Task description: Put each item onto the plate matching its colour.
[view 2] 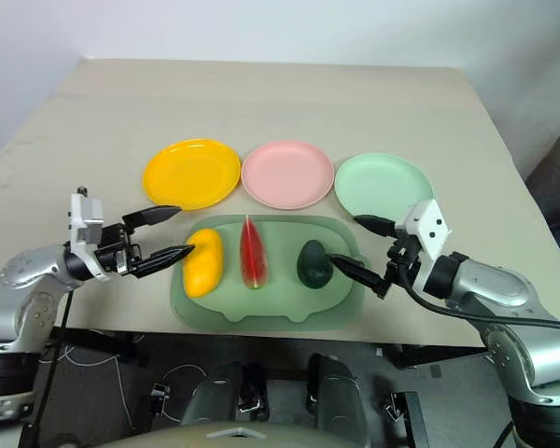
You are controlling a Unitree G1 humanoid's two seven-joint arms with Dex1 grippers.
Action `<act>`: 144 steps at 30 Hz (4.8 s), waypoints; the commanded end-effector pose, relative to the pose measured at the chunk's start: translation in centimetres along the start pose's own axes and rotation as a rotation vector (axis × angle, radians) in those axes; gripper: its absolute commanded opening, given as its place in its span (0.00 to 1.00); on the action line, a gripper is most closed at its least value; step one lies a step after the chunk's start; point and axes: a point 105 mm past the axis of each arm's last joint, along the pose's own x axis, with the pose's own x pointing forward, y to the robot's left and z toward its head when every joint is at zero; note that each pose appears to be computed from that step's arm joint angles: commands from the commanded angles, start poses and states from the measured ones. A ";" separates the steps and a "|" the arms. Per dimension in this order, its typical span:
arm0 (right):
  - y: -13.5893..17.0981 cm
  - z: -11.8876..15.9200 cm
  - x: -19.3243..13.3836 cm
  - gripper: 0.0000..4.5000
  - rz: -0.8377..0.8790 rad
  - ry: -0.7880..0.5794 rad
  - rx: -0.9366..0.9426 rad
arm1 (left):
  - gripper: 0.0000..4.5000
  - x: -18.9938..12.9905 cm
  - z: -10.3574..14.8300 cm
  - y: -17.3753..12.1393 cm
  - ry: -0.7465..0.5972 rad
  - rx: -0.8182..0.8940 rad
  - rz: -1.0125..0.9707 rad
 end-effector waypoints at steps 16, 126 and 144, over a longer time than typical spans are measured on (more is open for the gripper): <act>2.0 0.7 1.4 1.00 0.039 0.006 0.108 | 1.00 0.7 1.5 0.1 -0.018 0.069 -0.034; -1.6 -1.6 11.6 0.71 0.143 0.255 0.040 | 1.00 0.4 1.0 0.5 -0.020 0.080 0.062; -15.4 1.6 5.4 0.71 -0.453 0.170 -0.003 | 1.00 0.3 1.1 0.4 -0.021 0.084 0.069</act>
